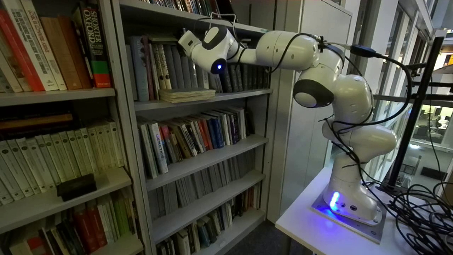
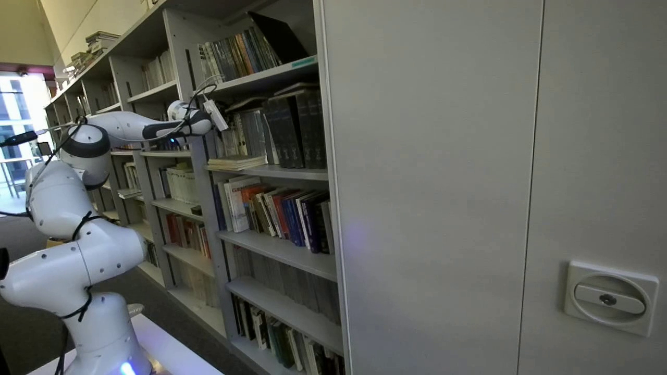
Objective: Pick up the book and place it on the other books on the shelf
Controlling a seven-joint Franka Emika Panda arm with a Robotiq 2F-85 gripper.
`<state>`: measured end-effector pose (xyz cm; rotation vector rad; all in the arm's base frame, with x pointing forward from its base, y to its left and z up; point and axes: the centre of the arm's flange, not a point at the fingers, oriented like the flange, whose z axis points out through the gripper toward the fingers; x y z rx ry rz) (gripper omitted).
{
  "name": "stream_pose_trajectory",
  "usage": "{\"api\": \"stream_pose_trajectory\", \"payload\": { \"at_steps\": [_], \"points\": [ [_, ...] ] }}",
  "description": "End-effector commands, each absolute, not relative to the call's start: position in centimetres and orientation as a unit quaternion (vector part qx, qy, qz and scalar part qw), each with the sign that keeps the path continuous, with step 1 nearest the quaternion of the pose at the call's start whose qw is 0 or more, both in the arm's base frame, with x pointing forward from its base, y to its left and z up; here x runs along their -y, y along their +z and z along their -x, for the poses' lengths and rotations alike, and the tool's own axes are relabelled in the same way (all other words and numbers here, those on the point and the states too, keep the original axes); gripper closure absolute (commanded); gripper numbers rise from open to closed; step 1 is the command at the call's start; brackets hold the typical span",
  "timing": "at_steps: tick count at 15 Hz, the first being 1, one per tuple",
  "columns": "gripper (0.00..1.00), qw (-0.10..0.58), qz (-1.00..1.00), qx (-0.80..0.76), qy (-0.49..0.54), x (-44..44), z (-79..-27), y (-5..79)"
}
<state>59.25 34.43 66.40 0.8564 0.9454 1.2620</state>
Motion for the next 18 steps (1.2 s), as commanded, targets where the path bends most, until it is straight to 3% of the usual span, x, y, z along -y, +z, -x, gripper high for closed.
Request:
{"api": "stream_pose_trajectory", "payload": {
  "at_steps": [1, 18],
  "points": [
    [0.97, 0.62, -0.373, -0.423, 0.545, -34.5, -60.7, 69.0],
    [0.97, 0.588, -0.443, -0.43, 0.523, -35.0, -61.4, 70.2]
  ]
}}
